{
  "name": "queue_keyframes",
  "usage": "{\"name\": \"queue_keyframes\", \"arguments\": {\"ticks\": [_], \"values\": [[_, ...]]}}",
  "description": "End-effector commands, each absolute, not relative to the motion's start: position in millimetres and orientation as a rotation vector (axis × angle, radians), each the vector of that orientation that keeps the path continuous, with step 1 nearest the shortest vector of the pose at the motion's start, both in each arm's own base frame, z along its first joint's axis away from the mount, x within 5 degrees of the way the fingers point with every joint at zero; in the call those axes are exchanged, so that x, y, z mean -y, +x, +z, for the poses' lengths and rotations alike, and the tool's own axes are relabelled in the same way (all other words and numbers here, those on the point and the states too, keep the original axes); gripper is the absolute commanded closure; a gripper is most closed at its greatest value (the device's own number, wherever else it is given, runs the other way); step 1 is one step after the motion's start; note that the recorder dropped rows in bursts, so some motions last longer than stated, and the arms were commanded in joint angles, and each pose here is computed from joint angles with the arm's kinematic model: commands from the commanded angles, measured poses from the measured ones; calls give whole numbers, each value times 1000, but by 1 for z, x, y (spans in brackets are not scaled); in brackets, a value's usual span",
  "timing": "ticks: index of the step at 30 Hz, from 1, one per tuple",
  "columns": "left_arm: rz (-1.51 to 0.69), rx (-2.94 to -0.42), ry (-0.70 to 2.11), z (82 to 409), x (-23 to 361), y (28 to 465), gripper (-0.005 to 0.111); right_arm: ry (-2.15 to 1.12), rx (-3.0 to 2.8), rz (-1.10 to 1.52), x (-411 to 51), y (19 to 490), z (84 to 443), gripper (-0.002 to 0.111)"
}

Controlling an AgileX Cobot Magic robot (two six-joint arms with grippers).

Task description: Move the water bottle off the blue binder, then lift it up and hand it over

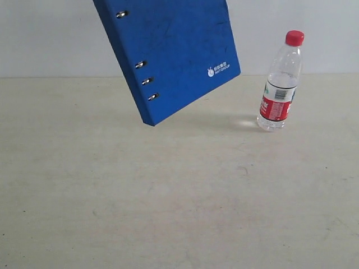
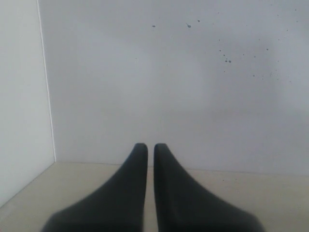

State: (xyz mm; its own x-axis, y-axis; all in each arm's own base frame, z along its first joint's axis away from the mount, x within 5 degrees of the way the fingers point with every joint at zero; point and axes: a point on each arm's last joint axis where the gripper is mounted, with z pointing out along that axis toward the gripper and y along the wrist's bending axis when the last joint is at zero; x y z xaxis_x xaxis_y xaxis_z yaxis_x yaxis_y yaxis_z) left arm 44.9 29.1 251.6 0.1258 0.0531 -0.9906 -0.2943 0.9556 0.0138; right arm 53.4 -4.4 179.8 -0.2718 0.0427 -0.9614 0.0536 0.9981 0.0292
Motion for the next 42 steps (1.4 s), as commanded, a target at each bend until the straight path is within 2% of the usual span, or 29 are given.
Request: {"name": "queue_keyframes", "arguments": {"ticks": [1,21,22,23,24,26,27,29,33,36,42], "values": [[256,-1422,-203,250,-29,44,102,64,-1845,-24,5,53,181,109],[255,-1419,-204,251,-29,44,102,66,-1839,-20,5,53,181,109],[266,-1420,-205,251,-30,44,102,66,-1839,-20,5,53,181,109],[384,-1407,-200,253,-34,41,102,68,-1839,-19,5,53,181,109],[340,-1391,-258,254,-34,40,102,68,-1839,-19,5,53,181,109],[22,-1295,-518,260,-32,38,102,68,-1839,-19,5,53,181,109],[-34,-1282,-536,261,-32,39,102,69,-1839,-16,5,53,181,109],[-11,-1304,-531,255,-32,40,102,73,-1839,-14,5,53,181,109],[-78,-1402,-645,209,-33,50,102,73,-1839,-14,5,53,181,109],[-153,-1422,-567,209,-24,53,102,73,-1839,-14,5,53,181,109],[-137,-1427,-401,217,-16,54,102,78,-1841,-10,5,53,181,109]]}}
